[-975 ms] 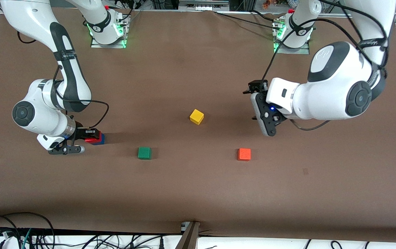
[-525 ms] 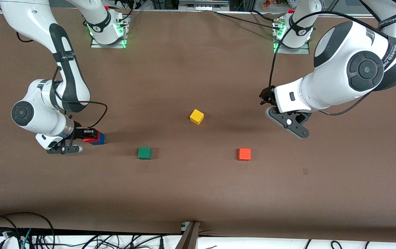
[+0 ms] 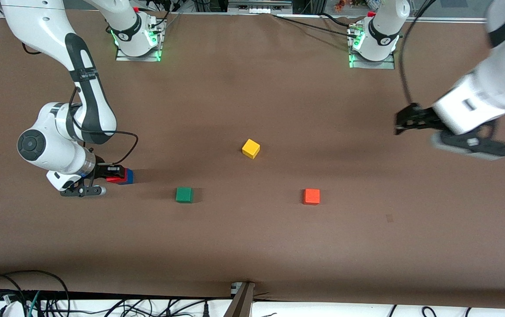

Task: Pass red block to right arm, stack on blue
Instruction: 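Lower the red cube onto the blue cube while the left gripper returns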

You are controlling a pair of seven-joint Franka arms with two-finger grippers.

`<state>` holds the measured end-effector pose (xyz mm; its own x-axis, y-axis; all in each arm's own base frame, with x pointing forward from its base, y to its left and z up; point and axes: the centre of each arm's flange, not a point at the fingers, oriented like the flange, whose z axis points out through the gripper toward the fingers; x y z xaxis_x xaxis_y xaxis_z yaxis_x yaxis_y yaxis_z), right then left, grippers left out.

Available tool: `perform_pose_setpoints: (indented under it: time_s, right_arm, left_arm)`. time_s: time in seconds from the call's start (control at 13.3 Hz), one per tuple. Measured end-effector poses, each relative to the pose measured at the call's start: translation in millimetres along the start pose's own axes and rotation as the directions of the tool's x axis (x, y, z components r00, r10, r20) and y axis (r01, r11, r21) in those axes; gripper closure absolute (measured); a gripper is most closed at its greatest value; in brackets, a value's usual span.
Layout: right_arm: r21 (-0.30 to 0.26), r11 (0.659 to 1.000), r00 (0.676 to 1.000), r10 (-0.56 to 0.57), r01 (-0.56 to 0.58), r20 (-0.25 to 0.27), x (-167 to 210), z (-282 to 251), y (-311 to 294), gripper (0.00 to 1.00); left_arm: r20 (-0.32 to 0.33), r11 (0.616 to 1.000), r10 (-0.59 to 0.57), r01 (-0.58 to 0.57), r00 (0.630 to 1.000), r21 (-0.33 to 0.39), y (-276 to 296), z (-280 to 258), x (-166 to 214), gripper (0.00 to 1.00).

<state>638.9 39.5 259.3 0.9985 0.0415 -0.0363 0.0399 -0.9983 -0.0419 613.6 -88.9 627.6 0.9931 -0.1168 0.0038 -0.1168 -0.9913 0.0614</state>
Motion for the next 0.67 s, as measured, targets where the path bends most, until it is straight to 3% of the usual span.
perform_pose_setpoints:
  time_s: [0.22, 0.67]
  right_arm:
    - [-0.001, 1.0, 1.0, 0.001, -0.001, -0.003, 0.4, 0.4, 0.4, 0.43]
    - [-0.002, 1.0, 1.0, 0.012, -0.012, -0.003, 0.3, 1.4, -0.2, 0.43]
  left_arm:
    - [-0.018, 0.99, -0.133, 0.133, 0.991, 0.049, -67.6, -23.1, -23.9, 0.0]
    - [-0.021, 0.983, -0.163, 0.164, 0.986, 0.081, -51.2, 15.5, -64.1, 0.0]
